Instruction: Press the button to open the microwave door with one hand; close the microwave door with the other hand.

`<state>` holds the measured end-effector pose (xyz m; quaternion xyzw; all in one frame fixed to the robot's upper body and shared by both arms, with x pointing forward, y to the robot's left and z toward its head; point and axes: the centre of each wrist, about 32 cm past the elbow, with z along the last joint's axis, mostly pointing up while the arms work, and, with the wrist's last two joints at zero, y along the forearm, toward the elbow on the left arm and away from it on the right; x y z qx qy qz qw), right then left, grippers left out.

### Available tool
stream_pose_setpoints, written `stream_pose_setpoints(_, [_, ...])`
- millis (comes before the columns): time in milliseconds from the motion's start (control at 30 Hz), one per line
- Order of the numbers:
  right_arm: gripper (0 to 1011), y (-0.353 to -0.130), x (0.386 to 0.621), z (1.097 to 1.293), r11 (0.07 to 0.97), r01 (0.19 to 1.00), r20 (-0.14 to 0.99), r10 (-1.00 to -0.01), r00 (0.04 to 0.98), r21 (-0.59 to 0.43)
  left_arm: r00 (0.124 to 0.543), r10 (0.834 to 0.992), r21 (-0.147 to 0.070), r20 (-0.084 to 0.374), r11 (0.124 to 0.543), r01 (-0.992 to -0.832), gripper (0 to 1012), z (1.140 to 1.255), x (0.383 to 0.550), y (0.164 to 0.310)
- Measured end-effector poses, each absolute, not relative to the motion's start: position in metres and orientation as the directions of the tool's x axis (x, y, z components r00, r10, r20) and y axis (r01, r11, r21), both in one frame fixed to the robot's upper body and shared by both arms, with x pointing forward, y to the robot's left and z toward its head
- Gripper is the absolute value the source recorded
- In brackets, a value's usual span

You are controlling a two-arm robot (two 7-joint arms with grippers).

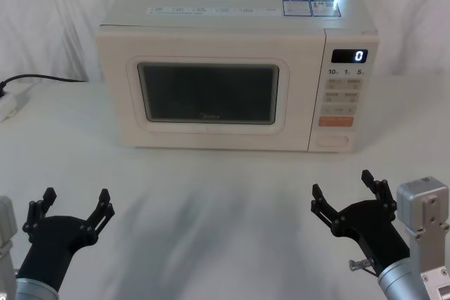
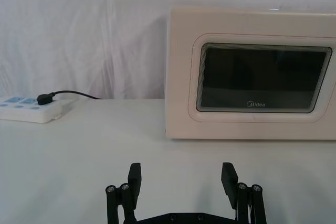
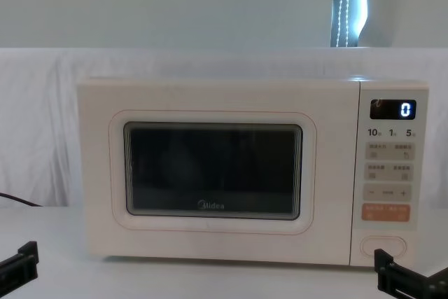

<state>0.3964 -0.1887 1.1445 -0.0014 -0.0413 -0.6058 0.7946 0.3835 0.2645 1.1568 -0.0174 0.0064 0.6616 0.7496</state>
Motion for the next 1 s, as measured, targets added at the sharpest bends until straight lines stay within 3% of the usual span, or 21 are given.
stream_pose_setpoints(1000, [1002, -0.1887, 0.3964, 1.1445, 0.266, 0.963, 0.067, -0.963, 0.263, 0.048, 0.124, 0.992, -0.018, -0.033, 0.124, -0.992, 1001, 1.1568, 0.3835, 0.2645])
